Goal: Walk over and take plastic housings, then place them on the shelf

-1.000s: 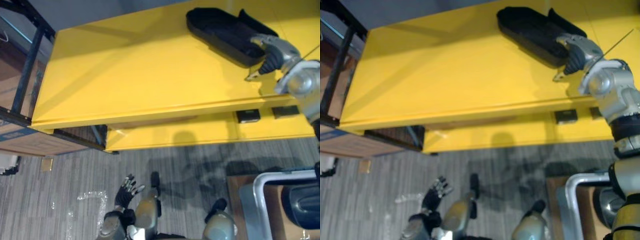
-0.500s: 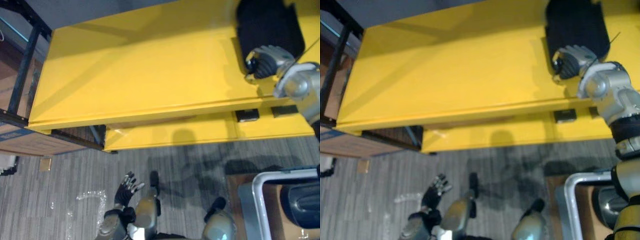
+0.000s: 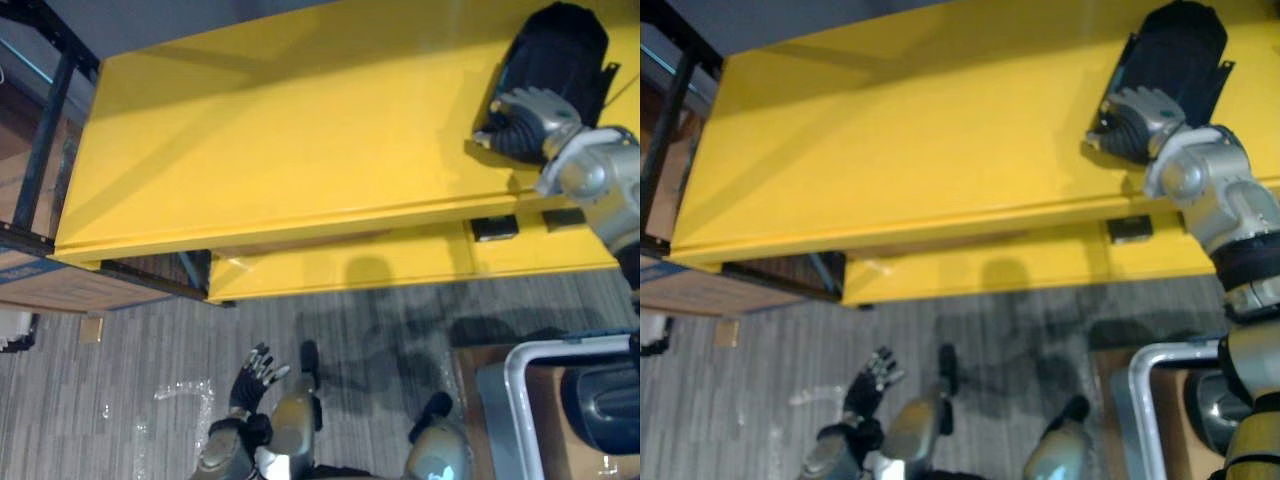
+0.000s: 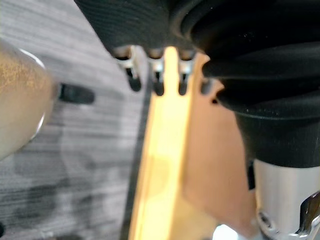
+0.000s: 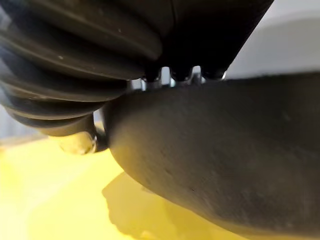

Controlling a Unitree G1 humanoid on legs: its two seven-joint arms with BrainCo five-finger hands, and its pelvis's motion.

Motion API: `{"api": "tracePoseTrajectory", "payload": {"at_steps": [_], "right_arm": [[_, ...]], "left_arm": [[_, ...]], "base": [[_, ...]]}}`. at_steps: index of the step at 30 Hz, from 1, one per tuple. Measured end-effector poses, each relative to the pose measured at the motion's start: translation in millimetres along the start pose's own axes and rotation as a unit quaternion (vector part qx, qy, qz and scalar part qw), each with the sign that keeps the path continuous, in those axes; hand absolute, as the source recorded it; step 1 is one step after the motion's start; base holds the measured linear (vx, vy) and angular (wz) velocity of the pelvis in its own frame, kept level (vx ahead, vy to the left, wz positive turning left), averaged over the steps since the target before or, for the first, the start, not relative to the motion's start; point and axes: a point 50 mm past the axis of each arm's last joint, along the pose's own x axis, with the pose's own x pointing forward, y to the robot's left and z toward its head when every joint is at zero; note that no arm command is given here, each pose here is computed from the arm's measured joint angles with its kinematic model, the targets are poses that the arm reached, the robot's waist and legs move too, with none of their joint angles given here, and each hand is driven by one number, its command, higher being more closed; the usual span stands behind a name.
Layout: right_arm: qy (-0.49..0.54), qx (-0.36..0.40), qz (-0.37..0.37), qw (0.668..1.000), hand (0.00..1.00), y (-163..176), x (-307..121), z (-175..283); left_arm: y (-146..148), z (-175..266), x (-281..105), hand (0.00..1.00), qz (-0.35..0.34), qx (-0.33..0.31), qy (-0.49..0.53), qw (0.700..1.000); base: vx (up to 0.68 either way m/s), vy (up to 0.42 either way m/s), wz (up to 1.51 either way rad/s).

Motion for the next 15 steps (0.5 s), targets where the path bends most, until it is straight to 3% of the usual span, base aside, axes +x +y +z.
{"api": "tracePoseTrajectory", "payload": {"at_steps": [15], "right_arm": [[-0.127, -0.095, 0.023, 0.987, 1.00, -4, 0, 29]], "left_arm": [[3, 2, 0, 0.00, -0.003, 0.000, -0.004, 1.000]], "base": [[0.00, -0.002, 0.00]]}}
